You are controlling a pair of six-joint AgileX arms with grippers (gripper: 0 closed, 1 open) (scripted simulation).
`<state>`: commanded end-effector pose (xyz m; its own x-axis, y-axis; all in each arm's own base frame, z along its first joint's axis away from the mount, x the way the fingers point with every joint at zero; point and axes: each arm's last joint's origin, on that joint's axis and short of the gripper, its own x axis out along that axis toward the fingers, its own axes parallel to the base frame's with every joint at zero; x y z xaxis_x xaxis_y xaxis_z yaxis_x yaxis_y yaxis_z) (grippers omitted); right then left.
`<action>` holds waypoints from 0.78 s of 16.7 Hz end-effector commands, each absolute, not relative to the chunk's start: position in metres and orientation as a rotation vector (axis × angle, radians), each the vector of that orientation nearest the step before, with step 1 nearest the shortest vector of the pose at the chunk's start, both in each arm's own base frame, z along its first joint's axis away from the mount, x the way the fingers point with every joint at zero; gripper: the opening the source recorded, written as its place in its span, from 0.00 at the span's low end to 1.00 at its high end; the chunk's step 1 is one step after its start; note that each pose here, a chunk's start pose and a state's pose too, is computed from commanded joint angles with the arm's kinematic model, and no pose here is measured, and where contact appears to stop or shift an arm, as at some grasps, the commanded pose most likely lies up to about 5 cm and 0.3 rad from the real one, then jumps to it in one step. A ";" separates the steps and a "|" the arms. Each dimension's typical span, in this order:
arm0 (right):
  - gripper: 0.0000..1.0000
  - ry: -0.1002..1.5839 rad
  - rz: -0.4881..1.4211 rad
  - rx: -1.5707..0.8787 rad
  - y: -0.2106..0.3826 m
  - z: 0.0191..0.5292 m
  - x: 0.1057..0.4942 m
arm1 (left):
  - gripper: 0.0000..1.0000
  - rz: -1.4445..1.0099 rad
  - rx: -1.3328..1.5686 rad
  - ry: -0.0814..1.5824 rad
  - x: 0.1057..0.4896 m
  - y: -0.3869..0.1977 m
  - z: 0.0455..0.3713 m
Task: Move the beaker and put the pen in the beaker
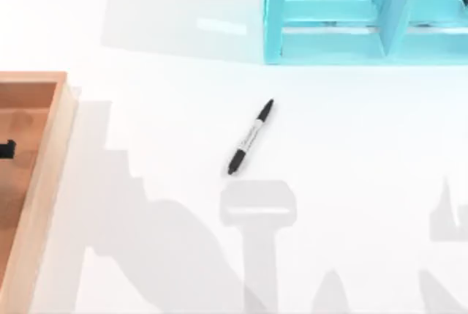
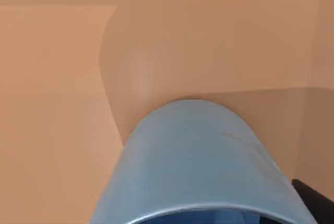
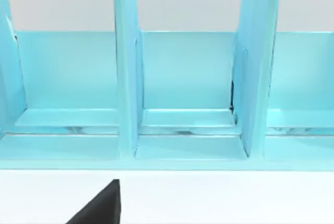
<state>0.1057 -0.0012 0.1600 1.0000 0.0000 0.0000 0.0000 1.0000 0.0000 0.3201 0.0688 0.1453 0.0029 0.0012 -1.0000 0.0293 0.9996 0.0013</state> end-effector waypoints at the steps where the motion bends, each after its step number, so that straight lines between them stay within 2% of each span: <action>1: 1.00 0.000 0.000 0.000 -0.001 0.160 0.106 | 0.00 -0.022 0.024 1.568 0.320 0.069 0.145; 7: 1.00 0.000 0.000 0.000 -0.001 0.160 0.106 | 0.00 -0.013 0.021 1.559 0.322 0.069 0.150; 13: 1.00 0.000 0.000 0.000 -0.001 0.160 0.106 | 0.00 0.057 -0.022 1.491 0.344 0.041 0.208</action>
<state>0.1057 -0.0012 0.1600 1.0000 0.0000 0.0000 0.0000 1.0000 0.0000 0.3437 0.0412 0.2085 0.0783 0.0249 -0.9966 -0.0515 0.9985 0.0209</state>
